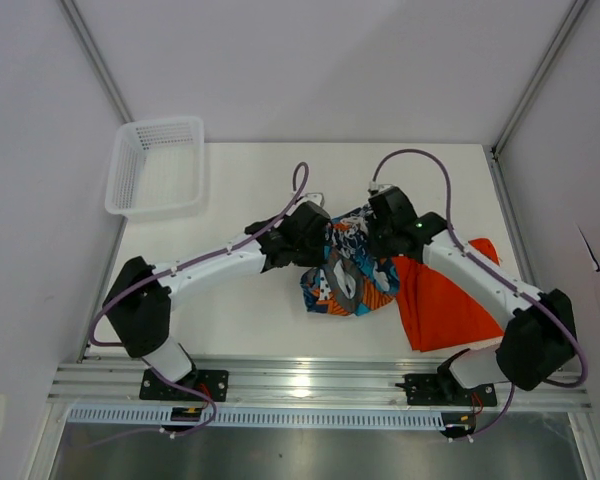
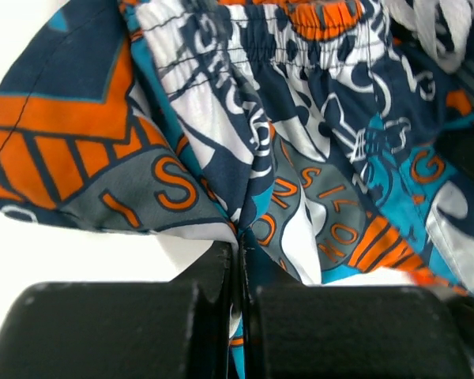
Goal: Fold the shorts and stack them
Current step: Neatly place the folded shorts to the corner
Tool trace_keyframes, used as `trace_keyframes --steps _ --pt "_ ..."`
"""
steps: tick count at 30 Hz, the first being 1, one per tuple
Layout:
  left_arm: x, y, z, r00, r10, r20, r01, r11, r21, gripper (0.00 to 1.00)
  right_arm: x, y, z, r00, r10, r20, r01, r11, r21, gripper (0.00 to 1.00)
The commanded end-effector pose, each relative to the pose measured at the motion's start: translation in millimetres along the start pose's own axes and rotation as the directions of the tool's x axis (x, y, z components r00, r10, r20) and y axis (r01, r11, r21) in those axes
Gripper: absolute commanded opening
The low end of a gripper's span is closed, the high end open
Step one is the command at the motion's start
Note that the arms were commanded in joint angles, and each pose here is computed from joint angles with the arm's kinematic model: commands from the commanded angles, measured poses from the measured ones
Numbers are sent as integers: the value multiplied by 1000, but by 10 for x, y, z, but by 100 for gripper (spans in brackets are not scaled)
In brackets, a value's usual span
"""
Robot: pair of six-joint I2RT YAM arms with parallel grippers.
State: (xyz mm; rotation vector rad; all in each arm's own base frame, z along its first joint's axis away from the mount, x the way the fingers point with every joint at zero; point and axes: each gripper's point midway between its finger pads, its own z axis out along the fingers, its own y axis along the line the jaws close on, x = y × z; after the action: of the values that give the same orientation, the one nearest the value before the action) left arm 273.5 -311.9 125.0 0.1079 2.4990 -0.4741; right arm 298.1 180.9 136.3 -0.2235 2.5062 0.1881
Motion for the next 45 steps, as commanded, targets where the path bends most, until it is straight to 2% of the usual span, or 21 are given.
trace_keyframes --steps 1,9,13,20,22,26,27,30,36,45 --pt "-146 -513 -257 999 -30 26 27 992 125 0 -194 -371 -494 991 108 75 -116 988 100 0" --pt "41 -1350 -530 1000 16 21 -21 957 289 0 -110 -1028 -1138 947 271 172 -307 920 243 0" --pt "162 -1646 -488 999 31 8 -32 941 336 0 -27 -1392 -1376 918 322 233 -388 852 351 0" --pt "215 -2134 -331 997 54 50 -69 920 386 0 76 -1855 -1440 859 384 339 -503 761 410 0" --pt "201 -2244 -256 996 58 65 -79 918 389 0 166 -1929 -1355 852 409 326 -517 751 410 0" --pt "288 -2346 -97 995 66 69 -88 917 388 0 201 -2076 -1200 801 485 350 -589 740 324 0" --pt "294 -2375 -72 995 62 73 -86 917 390 0 244 -2176 -1200 783 507 361 -615 715 332 0" --pt "394 -2441 54 996 71 62 -90 917 388 0 292 -2279 -1135 760 537 365 -643 700 310 0" --pt "575 -2477 308 996 74 39 -84 924 374 0 354 -2318 -915 742 578 340 -666 692 278 0" --pt "710 -2468 586 994 102 36 -109 936 336 0 460 -2530 -839 686 622 377 -725 629 282 0"
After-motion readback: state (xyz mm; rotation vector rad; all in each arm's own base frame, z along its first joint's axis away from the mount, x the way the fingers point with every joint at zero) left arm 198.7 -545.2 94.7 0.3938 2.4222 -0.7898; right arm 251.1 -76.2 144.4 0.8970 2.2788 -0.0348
